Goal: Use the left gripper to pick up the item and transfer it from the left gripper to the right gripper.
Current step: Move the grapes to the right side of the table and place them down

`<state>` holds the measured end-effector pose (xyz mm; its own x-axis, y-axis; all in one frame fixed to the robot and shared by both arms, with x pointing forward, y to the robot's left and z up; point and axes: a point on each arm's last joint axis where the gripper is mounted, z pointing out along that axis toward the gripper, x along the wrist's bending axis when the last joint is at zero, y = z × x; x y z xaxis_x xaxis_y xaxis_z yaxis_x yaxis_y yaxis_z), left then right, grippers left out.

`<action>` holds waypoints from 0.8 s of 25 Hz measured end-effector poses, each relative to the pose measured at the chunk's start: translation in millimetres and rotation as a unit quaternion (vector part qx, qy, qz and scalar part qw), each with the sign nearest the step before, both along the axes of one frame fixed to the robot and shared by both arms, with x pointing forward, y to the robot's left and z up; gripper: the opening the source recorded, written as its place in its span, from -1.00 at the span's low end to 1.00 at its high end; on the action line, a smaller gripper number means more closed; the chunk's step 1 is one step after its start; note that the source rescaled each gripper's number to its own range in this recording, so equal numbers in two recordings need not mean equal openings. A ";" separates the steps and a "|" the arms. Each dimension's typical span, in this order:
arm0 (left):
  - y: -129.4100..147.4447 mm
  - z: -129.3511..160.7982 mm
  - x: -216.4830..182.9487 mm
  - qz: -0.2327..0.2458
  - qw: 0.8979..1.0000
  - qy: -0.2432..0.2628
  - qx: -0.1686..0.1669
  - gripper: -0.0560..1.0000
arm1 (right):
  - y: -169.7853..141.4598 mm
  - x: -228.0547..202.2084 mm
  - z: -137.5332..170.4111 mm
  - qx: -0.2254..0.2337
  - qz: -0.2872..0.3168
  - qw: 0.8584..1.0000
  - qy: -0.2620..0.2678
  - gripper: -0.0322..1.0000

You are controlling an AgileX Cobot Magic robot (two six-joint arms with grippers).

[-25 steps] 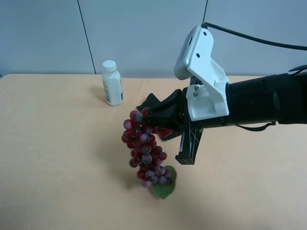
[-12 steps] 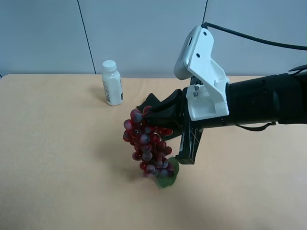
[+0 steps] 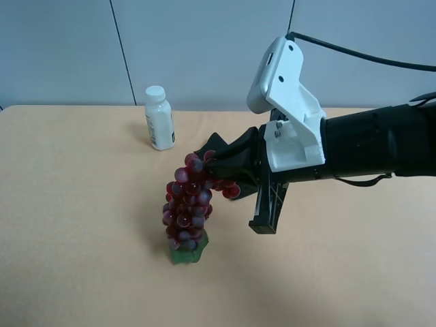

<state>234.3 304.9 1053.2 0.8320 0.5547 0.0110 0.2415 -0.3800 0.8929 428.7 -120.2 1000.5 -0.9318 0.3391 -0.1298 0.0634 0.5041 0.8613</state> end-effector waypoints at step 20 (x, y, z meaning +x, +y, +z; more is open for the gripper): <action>-2.2 0.3 -1.6 0.172 0.985 0.002 -0.004 0.99 | -4.2 2.6 1.9 0.018 -0.065 0.996 0.053 -0.93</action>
